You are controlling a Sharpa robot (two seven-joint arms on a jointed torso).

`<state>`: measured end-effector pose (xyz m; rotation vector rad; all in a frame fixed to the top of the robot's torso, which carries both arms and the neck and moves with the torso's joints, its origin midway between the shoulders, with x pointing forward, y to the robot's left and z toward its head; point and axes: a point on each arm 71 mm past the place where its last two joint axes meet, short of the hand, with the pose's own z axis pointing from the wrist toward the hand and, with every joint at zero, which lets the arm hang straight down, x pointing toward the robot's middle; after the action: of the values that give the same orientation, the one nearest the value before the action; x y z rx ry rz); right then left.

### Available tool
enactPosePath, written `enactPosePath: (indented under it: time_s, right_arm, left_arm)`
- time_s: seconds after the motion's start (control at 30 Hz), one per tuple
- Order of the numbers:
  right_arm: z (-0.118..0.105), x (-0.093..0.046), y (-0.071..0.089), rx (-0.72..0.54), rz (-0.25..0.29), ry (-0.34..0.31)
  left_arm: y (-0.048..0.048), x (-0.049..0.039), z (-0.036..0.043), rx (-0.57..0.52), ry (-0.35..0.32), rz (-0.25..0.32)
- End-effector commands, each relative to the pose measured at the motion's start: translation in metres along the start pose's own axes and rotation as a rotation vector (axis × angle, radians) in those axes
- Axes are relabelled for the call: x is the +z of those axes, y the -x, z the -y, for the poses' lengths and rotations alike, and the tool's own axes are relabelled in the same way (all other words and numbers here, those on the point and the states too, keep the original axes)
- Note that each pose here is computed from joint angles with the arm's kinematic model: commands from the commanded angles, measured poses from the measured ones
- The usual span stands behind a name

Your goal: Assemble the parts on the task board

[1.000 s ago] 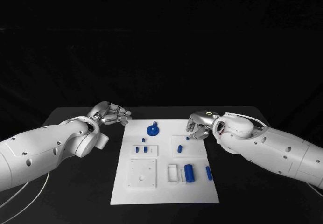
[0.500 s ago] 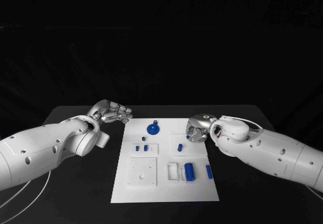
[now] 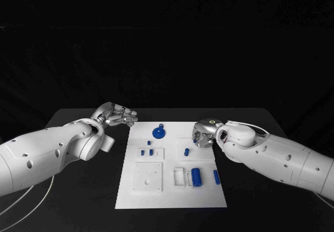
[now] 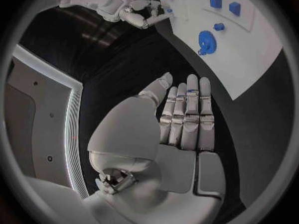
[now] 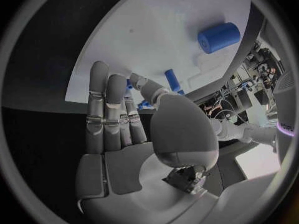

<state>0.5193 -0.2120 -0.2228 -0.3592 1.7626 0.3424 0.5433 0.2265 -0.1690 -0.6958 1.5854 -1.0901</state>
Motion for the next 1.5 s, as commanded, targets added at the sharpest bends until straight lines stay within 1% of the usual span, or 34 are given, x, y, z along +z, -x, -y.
enactPosePath:
  time_s: [0.03,0.3,0.67,0.93,1.5]
  right_arm:
    - [-0.0013,0.0009,-0.0024,-0.016,0.002,-0.001]
    - [-0.0036,0.0024,-0.0046,-0.016,-0.003,0.001]
    - [-0.006,0.0035,-0.0071,-0.019,-0.003,0.002]
    - [-0.0077,0.0037,-0.0079,-0.022,-0.001,0.004]
    - [-0.0097,0.0027,-0.0006,-0.031,0.112,-0.018]
  left_arm:
    - [-0.0003,0.0003,0.0025,-0.014,-0.011,0.006]
    - [-0.0004,0.0004,0.002,-0.017,-0.005,0.003]
    - [-0.0021,0.0011,0.002,-0.023,-0.007,-0.024]
    - [-0.0022,0.0012,0.0019,-0.024,-0.007,-0.028]
    - [-0.0001,0.0013,0.0008,-0.023,-0.005,-0.025]
